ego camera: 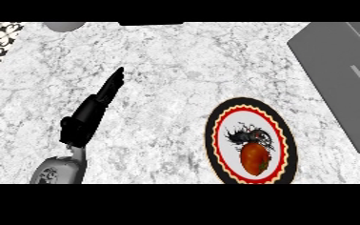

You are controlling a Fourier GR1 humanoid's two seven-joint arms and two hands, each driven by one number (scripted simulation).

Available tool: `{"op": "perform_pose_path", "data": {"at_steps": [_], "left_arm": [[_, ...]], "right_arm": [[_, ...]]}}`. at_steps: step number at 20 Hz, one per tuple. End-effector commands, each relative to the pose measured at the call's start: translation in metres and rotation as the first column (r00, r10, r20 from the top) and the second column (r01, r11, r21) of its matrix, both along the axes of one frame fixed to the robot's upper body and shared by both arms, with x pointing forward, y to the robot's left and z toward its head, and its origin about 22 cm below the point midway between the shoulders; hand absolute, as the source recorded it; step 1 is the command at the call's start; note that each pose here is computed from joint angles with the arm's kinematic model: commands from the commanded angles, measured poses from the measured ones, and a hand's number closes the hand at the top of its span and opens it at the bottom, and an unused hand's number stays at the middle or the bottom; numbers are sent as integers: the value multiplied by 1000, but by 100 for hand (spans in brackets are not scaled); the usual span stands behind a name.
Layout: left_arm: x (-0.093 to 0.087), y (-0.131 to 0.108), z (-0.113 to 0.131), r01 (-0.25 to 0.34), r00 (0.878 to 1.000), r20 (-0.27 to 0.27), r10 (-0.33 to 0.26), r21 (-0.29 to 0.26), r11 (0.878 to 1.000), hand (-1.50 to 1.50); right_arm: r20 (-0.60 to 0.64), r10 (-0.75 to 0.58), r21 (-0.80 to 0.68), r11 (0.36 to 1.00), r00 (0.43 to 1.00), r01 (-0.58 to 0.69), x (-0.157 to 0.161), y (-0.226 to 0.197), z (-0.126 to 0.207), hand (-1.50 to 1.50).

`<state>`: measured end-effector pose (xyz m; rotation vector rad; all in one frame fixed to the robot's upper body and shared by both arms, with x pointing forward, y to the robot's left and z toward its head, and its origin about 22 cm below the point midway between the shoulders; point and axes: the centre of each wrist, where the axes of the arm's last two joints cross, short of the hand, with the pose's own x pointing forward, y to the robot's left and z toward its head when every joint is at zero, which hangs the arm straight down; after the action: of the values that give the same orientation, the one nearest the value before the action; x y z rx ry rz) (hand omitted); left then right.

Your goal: Pick the bell pepper from the plate and place it in the cardboard box

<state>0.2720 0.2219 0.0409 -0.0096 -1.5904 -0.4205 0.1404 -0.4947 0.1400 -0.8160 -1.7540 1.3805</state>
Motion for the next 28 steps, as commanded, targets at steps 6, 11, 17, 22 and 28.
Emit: {"op": "perform_pose_path", "data": {"at_steps": [6, 11, 17, 22, 28], "left_arm": [[7, -15, -6, 1, 1000, 1, -1, -3, 1000, 0], [3, -9, 2, 27, 999, 16, -27, 9, 1000, 0], [8, -26, 10, 44, 999, 8, -44, 2, 999, 0], [0, -20, -5, 56, 998, 3, -56, -10, 998, 0], [4, -7, 0, 63, 998, 11, -63, -6, 998, 0]], "right_arm": [[76, -38, 240, 971, 996, 18, -48, -45, 78, 150], [65, -163, 276, 951, 984, 140, -43, -52, 97, 150], [84, -239, 305, 930, 967, 203, -5, -63, 119, 150], [39, -227, 337, 920, 973, 201, 9, -58, 137, 150], [27, -241, 369, 904, 970, 215, 60, -45, 119, 150]]}}
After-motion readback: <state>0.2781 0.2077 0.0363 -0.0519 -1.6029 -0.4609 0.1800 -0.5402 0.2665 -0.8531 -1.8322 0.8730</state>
